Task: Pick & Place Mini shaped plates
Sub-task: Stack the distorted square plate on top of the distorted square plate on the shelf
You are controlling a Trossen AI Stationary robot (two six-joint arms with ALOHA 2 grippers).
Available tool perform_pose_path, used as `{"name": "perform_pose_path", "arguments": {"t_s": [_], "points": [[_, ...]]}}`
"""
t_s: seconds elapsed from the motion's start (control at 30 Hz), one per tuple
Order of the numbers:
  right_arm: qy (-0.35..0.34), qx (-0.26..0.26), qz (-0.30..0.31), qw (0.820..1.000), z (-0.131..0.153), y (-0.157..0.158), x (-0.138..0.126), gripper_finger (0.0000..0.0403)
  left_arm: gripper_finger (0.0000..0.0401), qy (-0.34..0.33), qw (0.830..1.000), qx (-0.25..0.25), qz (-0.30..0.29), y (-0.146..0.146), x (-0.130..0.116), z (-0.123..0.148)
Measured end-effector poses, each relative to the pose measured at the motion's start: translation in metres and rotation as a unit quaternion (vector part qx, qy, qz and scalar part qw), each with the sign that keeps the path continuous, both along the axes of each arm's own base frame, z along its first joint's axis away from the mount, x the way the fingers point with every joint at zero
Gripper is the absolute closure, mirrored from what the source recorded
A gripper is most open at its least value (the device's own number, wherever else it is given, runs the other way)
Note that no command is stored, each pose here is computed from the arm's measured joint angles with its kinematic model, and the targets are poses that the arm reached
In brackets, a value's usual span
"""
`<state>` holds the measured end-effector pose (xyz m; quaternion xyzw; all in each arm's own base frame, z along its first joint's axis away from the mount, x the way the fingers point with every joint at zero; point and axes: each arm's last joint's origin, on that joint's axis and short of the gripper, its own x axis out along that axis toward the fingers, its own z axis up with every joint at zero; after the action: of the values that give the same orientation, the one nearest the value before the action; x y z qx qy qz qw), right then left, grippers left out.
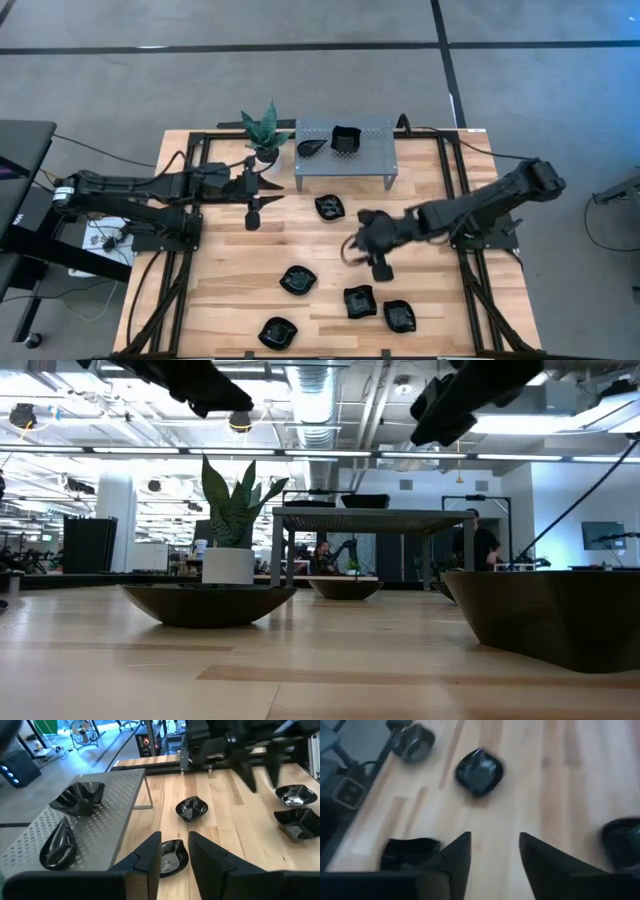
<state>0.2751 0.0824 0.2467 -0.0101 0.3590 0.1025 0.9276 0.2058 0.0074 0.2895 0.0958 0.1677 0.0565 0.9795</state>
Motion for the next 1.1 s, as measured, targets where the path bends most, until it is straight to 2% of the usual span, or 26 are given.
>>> {"name": "perform_pose_path", "arguments": {"t_s": [0.27,0.53,0.63,0.8,1.1], "points": [[0.098,0.056,-0.010,0.994,-0.023,0.065,0.005,0.0187,0.0302,0.007,1.000,0.000,0.000,0.000,0.013,-0.009],[0.184,0.081,-0.034,0.979,-0.067,0.108,-0.001,0.0186,0.0302,0.001,1.000,-0.001,0.001,0.000,0.016,-0.010],[0.208,0.074,-0.027,0.975,-0.080,0.115,-0.003,0.0192,0.0302,-0.001,1.000,-0.001,0.001,0.000,0.017,-0.010],[0.245,0.093,-0.019,0.965,-0.093,0.121,-0.002,0.0199,0.0302,-0.002,1.000,-0.002,0.001,0.000,0.017,-0.009],[0.247,0.099,-0.029,0.964,-0.092,0.118,0.000,0.0212,0.0302,-0.009,1.000,-0.003,0.001,0.000,0.017,-0.008]]}}
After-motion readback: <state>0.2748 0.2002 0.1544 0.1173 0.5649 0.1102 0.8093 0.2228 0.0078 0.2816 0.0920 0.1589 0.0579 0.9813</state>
